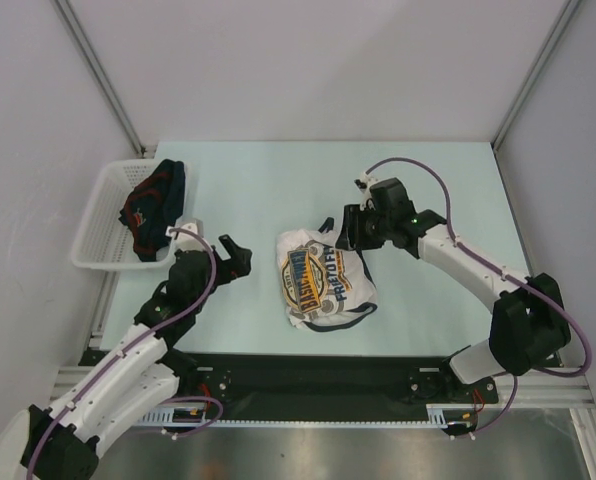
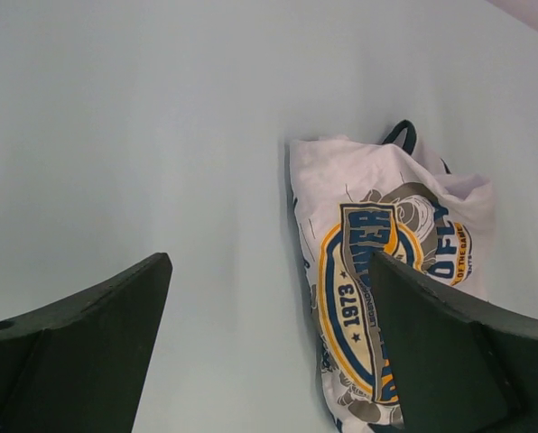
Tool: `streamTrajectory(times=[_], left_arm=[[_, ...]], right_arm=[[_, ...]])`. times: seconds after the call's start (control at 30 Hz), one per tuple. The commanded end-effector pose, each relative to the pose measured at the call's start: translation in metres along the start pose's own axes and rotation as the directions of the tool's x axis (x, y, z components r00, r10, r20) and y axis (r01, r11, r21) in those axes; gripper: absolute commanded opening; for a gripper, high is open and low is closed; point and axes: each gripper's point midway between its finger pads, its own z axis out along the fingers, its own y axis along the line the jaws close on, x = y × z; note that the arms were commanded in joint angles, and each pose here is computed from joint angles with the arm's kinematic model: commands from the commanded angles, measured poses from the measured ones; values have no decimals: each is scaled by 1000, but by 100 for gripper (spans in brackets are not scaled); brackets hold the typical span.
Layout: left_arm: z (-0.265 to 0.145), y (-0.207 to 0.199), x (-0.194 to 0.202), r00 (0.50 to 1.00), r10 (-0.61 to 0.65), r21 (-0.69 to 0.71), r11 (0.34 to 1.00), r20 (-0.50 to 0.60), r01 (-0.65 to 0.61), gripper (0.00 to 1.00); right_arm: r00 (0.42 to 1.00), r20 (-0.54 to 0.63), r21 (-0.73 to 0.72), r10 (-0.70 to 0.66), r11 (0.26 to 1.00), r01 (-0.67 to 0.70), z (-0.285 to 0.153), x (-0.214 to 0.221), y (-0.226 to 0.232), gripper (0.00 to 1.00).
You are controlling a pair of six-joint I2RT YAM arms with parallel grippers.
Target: Fold and stack the tank tops
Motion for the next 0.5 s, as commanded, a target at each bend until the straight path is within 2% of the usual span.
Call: streamTrajectory(times=[0.0,0.1,0.23,0.47], left_arm=[[3,-18,-12,999,24,78,997,37,-26,96],[9,-24,-2,999,49,119,992,15,-50,96],[15,-25,10,996,92,144,986,-16,-89,96],[15,-24,8,993,120,154,981,17,-121,97]], right_arm=[[1000,12,100,-11,995,10,11,8,-17,50],[1000,13,129,-16,992,15,17,10,-24,48],[999,2,177,-50,983,48,29,16,-31,69],[986,6,247,-168,956,161,59,-1,-36,74]])
